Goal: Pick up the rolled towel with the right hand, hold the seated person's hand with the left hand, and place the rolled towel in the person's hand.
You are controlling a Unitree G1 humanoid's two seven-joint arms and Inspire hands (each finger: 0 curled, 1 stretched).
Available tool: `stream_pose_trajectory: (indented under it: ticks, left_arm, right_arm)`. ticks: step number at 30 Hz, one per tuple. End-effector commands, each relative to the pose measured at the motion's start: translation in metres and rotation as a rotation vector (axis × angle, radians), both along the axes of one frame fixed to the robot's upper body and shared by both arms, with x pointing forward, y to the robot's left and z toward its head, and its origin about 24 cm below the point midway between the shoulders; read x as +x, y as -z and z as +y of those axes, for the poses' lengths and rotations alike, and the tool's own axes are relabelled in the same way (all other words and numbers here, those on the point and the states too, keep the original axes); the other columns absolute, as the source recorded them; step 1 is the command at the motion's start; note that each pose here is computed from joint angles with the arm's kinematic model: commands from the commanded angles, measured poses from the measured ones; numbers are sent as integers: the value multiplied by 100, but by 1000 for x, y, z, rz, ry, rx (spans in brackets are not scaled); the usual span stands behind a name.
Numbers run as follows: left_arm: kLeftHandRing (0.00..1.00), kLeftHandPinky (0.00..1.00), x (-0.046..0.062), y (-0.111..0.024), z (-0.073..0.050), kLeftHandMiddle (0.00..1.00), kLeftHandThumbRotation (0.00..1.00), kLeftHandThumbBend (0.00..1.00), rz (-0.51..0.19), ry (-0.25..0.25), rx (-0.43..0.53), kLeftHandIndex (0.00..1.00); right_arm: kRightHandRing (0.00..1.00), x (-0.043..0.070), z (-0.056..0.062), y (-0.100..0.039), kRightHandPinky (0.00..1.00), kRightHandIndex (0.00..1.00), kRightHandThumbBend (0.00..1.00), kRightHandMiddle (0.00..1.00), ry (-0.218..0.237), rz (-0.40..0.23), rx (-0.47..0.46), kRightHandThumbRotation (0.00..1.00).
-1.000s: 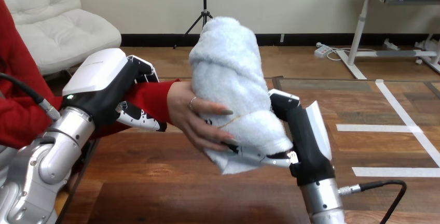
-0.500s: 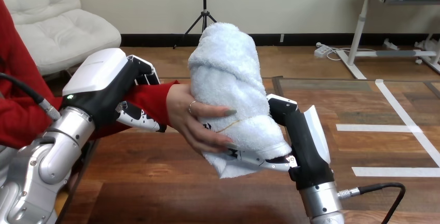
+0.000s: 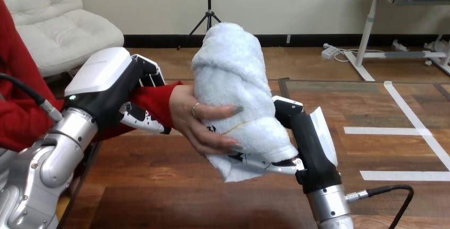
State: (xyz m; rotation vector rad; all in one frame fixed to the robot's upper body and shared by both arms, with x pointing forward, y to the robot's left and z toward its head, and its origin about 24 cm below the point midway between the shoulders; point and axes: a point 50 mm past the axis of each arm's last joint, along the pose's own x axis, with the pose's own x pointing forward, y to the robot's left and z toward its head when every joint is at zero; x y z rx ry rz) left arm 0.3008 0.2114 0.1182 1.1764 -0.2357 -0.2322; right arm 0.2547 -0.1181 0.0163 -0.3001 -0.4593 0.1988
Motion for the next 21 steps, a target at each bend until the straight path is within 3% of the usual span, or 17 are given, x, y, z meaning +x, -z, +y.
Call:
stream_pose_trajectory:
  ticks: [1, 11, 17, 21]
  left_arm:
    - [39, 35, 7, -43, -9, 42, 0, 83, -172, 22, -40, 41]
    - [39, 35, 6, -41, -10, 43, 0, 83, -165, 25, -44, 42]
    - [40, 35, 5, -40, -10, 43, 0, 83, -157, 20, -43, 42]
    - [40, 36, 4, -39, -10, 44, 0, 83, -154, 24, -43, 43]
  right_arm:
    - [37, 1, 25, -15, 33, 45, 67, 42, -131, -56, -13, 0]
    - [37, 1, 23, -14, 33, 48, 65, 43, -144, -5, -27, 0]
    - [39, 1, 22, -14, 34, 52, 66, 46, -166, 35, -23, 10]
    - [45, 1, 20, -15, 37, 56, 68, 51, -187, 68, -28, 23]
